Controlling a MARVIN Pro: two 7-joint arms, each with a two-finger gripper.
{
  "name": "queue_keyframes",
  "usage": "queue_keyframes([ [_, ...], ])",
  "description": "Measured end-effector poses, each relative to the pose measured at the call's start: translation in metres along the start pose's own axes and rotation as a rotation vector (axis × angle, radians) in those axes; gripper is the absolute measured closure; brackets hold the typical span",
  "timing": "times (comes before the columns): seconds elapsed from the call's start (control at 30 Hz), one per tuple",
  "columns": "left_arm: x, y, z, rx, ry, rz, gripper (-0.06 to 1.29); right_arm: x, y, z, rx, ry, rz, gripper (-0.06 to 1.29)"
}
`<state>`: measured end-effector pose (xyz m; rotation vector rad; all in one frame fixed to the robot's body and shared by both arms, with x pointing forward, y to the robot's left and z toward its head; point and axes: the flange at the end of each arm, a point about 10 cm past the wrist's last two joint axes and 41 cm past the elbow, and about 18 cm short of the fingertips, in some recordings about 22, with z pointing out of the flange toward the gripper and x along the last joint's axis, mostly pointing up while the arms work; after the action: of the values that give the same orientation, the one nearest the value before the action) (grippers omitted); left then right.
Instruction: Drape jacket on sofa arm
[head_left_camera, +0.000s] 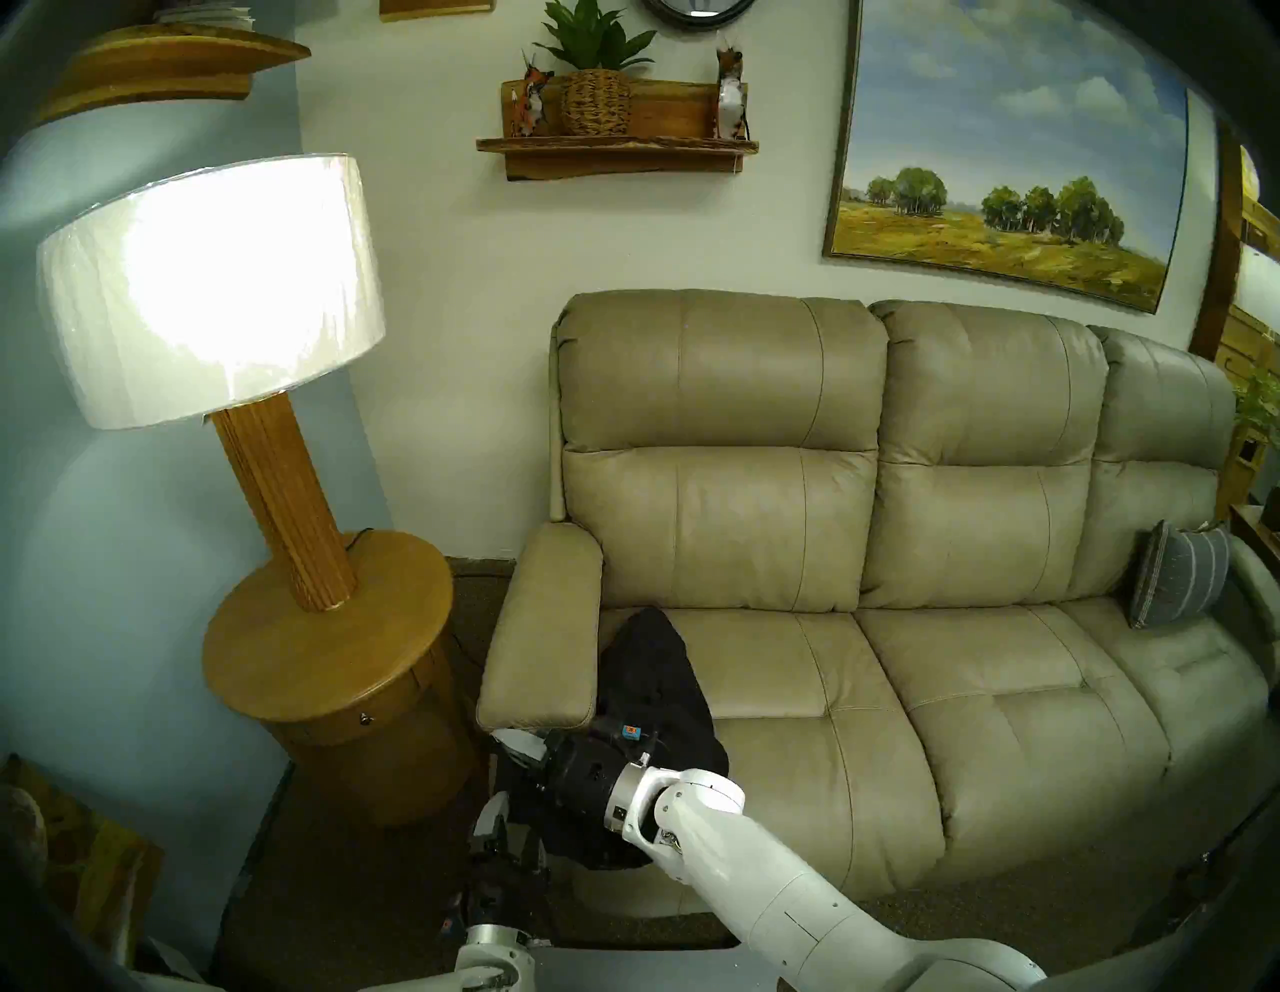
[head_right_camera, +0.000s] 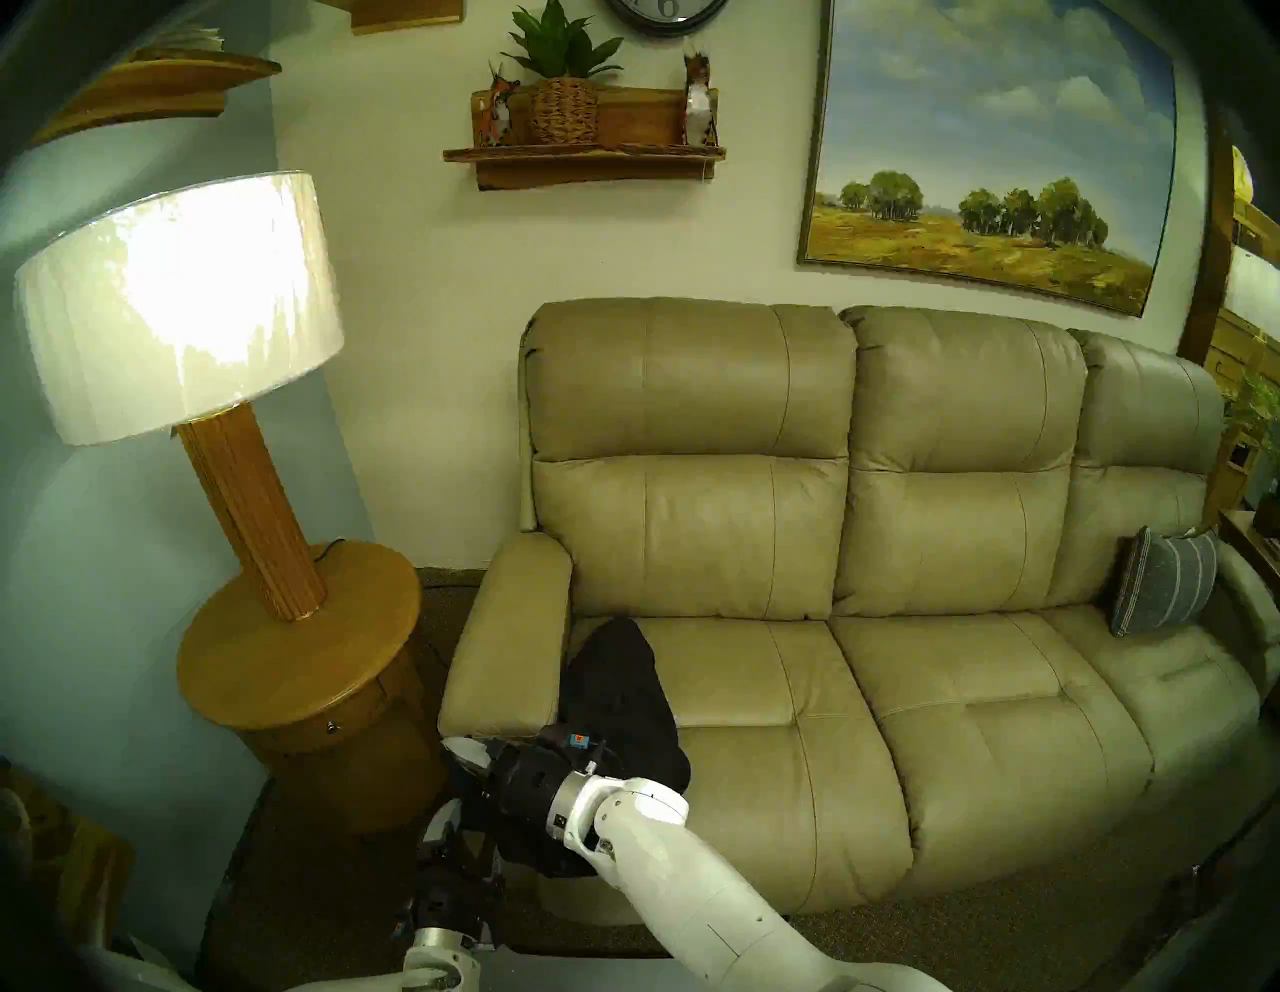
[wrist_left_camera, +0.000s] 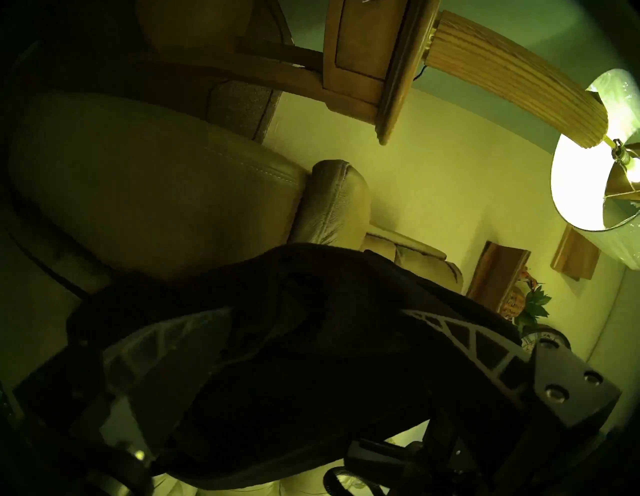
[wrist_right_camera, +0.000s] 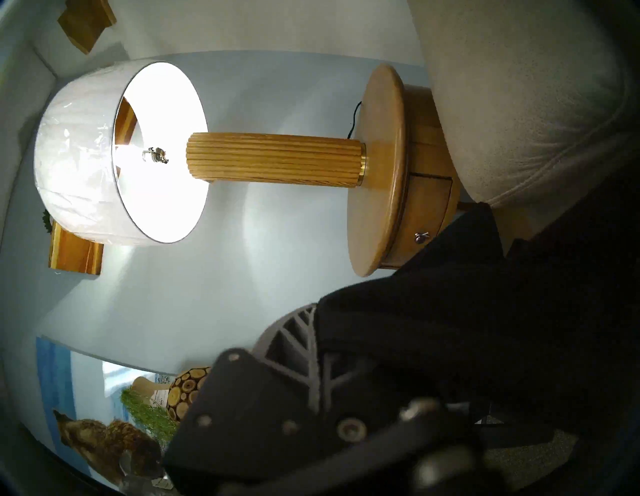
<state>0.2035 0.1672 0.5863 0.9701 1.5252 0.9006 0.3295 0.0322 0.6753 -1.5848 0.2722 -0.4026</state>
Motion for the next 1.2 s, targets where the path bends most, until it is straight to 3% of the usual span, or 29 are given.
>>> queue_keyframes([
  [0.37,-0.005,0.0,0.023,-0.068,0.04,-0.116,0.02,-0.006,-0.002,-0.01,0.014,0.046,0.021,1.25],
  [0.43,-0.008,-0.002,0.025,-0.067,0.032,-0.143,0.1,-0.006,-0.004,-0.011,0.015,0.055,0.022,1.25],
  [0.5,-0.013,-0.006,0.027,-0.06,0.02,-0.172,0.29,-0.006,-0.005,-0.013,0.013,0.065,0.024,1.25],
  [0.53,-0.014,-0.007,0.028,-0.056,0.014,-0.184,0.56,-0.006,-0.006,-0.014,0.011,0.069,0.025,1.25],
  [0.67,-0.02,-0.012,0.032,-0.048,-0.004,-0.223,0.93,-0.007,-0.009,-0.018,-0.003,0.085,0.03,1.25],
  [0.87,-0.025,-0.016,0.036,-0.055,-0.012,-0.248,0.98,-0.008,-0.011,-0.022,-0.027,0.104,0.04,1.25],
  [0.93,-0.026,-0.017,0.037,-0.06,-0.01,-0.249,1.17,-0.009,-0.011,-0.024,-0.037,0.11,0.044,1.25],
  [1.0,-0.028,-0.018,0.039,-0.066,-0.008,-0.249,1.26,-0.009,-0.011,-0.026,-0.044,0.115,0.047,1.25],
  [1.2,-0.035,-0.016,0.043,-0.098,0.007,-0.241,1.26,-0.006,-0.012,-0.031,-0.065,0.152,0.063,1.25],
])
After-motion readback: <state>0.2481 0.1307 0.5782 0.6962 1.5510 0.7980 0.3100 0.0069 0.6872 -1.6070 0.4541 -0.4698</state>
